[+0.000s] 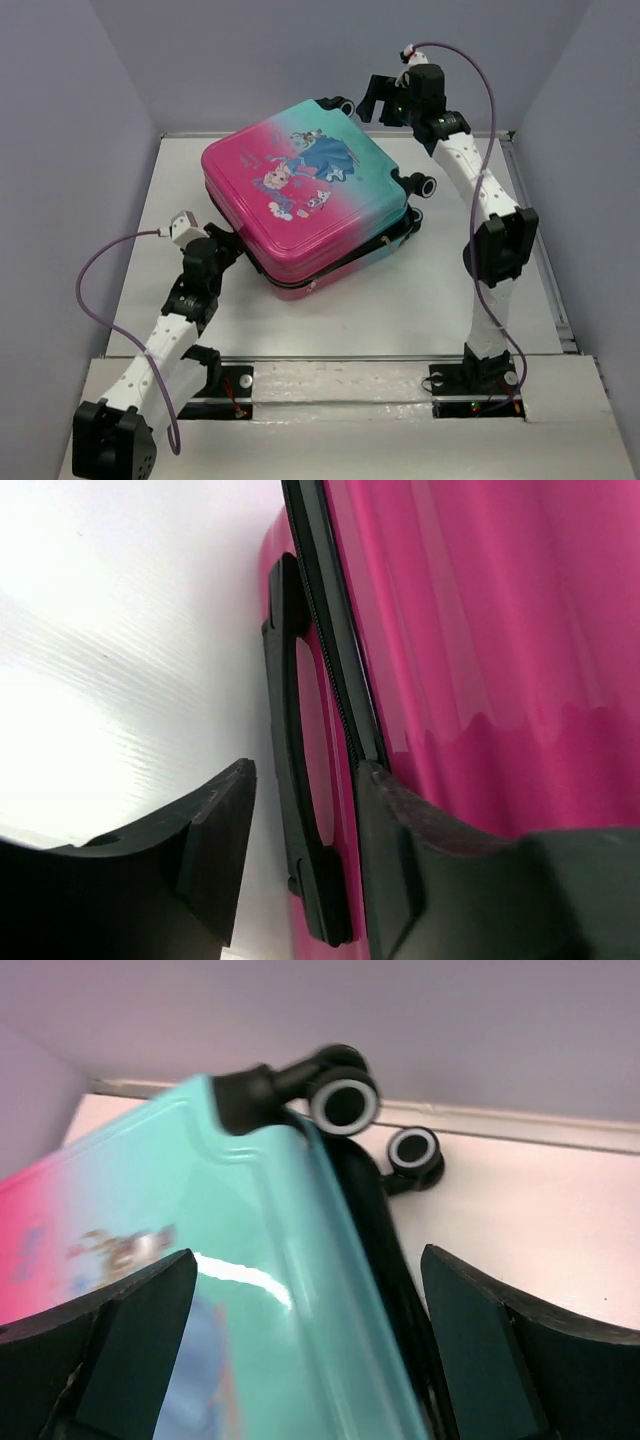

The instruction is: Pack the luggage

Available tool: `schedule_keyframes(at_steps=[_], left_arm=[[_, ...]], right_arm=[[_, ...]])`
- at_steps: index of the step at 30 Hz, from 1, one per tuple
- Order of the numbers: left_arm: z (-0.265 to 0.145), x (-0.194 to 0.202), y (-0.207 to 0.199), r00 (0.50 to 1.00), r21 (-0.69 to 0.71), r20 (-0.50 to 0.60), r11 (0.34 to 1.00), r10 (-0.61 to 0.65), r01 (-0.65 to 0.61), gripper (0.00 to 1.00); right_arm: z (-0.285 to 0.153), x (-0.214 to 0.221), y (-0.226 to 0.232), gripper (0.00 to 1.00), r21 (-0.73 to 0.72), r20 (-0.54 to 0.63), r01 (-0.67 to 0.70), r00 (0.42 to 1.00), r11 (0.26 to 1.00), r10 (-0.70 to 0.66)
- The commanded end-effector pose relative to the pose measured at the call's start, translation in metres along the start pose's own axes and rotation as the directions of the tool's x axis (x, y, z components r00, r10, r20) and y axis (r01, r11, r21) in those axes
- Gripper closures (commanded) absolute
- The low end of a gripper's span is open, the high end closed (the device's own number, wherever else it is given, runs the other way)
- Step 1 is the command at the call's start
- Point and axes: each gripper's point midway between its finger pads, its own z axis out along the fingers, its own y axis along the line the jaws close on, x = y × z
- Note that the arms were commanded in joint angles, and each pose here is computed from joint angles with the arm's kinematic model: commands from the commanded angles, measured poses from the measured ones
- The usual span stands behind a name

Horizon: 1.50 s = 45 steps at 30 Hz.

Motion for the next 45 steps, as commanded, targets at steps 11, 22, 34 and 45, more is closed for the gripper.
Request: schedule_keyframes(at_steps=[11,22,34,45], left_arm=[[-0.025,-0.042,0.007,0.97,-0.014,0.196,0.989,-0.143,0.149,0.86],[0.015,-0.019,-0.018,0.991,0.113,-0.023,0.985,-0.13,0.132,0.59],[0.064,0.009,-0.046,0.981,0.171,-0.188,0.982,-0.042,0.075,0.44],[0.088,0.051,-0.01,0.974,0.024,-0.225,1.0,0.0,0.006,0.62]], right_arm=[[-0.236,0.126,0.028,0.93,-0.08,0.055,-0.077,0.995,0.994,0.082],[-0.216,0.226,-0.028,0.93,0.104,-0.097,-0.123,0.986,0.987,0.134],[-0.174,0.227,-0.04,0.93,0.16,-0.095,-0.108,0.988,0.981,0.124],[-0.152,0.216,-0.04,0.93,0.163,-0.046,-0.112,0.992,0.98,0.121]])
